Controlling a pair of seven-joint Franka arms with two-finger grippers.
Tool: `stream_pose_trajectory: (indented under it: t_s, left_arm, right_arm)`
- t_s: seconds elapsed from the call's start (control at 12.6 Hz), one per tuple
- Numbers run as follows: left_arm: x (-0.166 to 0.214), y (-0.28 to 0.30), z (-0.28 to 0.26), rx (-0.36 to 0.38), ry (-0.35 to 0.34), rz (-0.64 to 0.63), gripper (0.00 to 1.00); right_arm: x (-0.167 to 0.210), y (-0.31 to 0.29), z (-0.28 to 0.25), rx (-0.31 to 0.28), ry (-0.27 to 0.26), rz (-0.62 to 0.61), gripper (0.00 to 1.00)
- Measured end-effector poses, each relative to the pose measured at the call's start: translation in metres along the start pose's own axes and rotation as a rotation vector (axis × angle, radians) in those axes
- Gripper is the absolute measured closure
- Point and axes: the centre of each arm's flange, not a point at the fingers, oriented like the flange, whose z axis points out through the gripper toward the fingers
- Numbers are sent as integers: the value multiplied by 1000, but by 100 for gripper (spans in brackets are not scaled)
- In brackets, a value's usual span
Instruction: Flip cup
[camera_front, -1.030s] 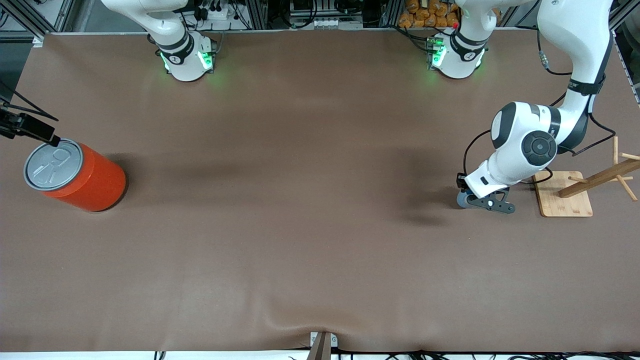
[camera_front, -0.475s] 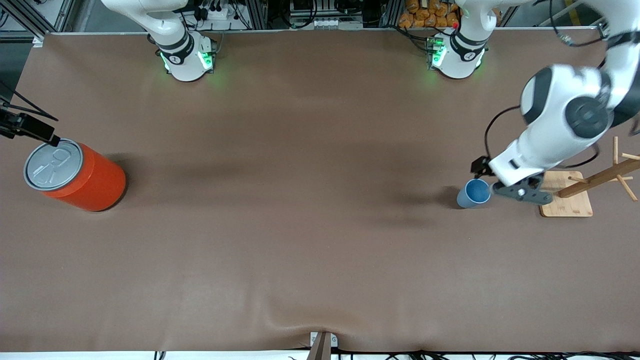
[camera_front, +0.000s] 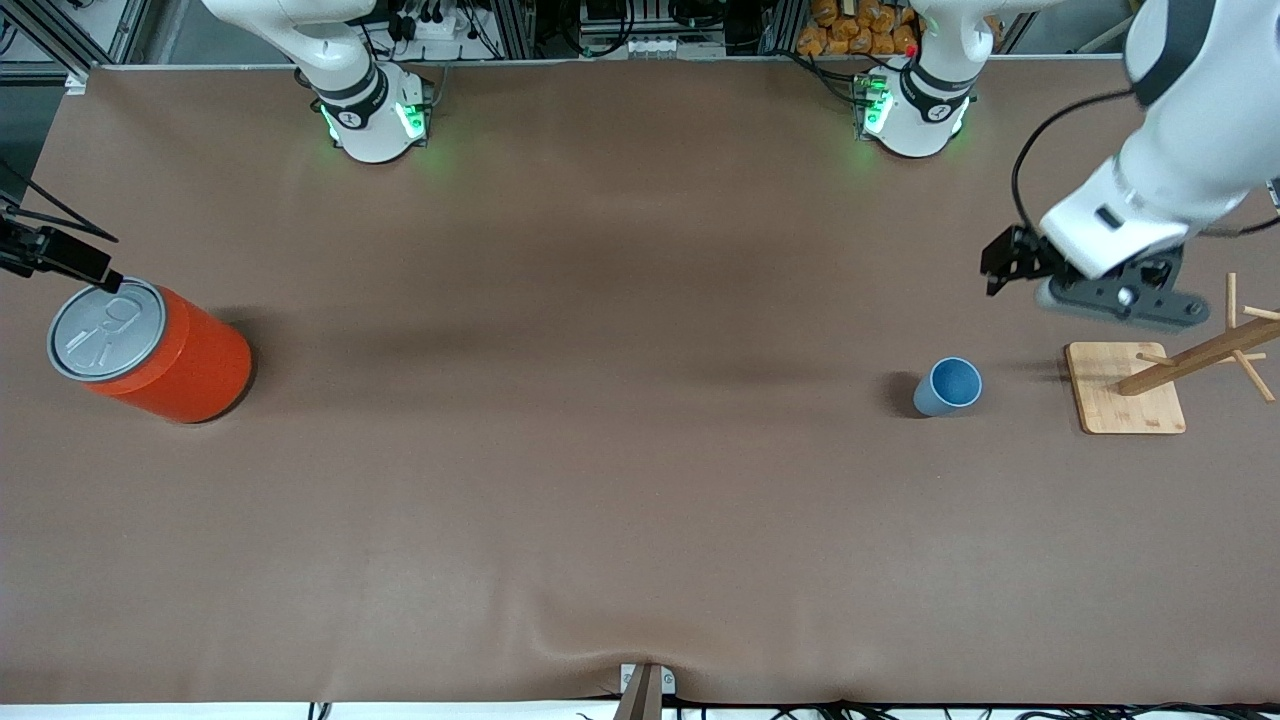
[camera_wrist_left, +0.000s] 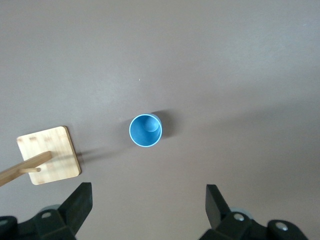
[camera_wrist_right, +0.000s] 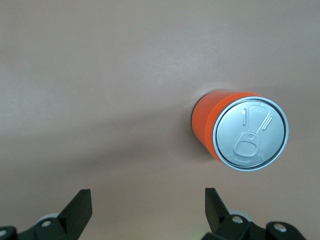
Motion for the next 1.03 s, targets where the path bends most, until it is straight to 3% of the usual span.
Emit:
stream_pose_trajectory:
  t_s: [0.32,0.63,0.87,1.03]
  left_arm:
    - [-7,0,-60,3,42,-3,0]
    - [-9,-1,-71,2,49,-12,0]
    - [-12,-7,-81,-80,70,-74,0]
    - [-23,-13,-89,-87,56,-94,0]
  right_arm:
    - [0,0,0,1,0,1,0]
    - [0,0,0,1,-1,1,0]
    - [0,0,0,1,-1,1,0]
    - [0,1,0,1,-1,1,0]
